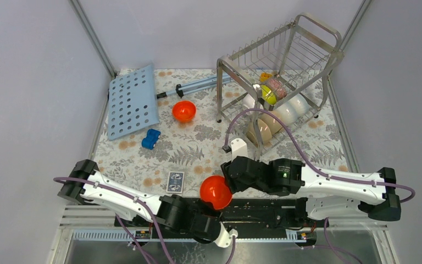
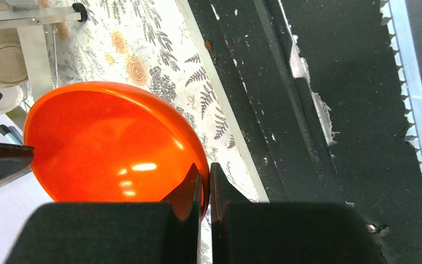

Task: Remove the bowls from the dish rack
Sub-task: Place the bowl with the bowl.

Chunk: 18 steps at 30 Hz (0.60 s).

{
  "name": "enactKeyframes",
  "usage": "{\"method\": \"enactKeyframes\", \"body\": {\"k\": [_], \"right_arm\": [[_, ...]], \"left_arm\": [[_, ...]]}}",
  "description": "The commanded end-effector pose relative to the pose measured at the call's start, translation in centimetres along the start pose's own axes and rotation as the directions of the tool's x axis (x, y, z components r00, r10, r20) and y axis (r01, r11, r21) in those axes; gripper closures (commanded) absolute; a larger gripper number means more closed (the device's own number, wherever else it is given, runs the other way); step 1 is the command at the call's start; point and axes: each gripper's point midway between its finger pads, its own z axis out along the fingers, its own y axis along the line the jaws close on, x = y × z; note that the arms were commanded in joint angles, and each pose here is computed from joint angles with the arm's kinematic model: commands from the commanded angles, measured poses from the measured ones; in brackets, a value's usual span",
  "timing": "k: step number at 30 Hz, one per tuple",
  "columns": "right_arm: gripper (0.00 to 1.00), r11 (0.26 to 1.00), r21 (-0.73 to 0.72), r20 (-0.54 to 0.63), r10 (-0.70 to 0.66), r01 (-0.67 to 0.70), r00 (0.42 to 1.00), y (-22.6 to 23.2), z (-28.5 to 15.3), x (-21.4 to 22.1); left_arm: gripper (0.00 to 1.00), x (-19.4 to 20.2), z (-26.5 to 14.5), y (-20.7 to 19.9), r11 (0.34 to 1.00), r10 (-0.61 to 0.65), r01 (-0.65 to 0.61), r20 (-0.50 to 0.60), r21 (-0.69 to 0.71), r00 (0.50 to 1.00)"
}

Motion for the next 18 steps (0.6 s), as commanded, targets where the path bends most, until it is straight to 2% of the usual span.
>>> {"method": "enactKeyframes", "body": {"k": [1, 11, 16, 18], "right_arm": [[0.45, 0.999, -0.018, -0.014, -0.034, 0.034, 0.999, 1.0, 0.4, 0.2], [0.5, 0.997, 0.002, -0.077, -0.08, 0.081, 0.994, 1.0, 2.1, 2.1], [0.59, 0.997, 0.024, -0.069, -0.073, 0.075, 0.995, 0.7, 2.7, 2.3], [0.66, 0.997, 0.023, -0.062, -0.066, 0.067, 0.996, 0.7, 2.8, 2.2]], "left_arm": [[1.0, -0.9, 0.0, 0.4, 0.999, 0.039, -0.038, 0.022, -0.021, 0.999], [1.0, -1.2, -0.1, 0.4, 0.999, 0.048, -0.048, 0.034, -0.014, 0.998], [1.0, -1.6, -0.2, 0.6, 0.999, 0.047, -0.046, 0.041, -0.017, 0.998], [1.0, -1.6, -0.2, 0.6, 0.999, 0.041, -0.04, 0.043, -0.016, 0.998]]}}
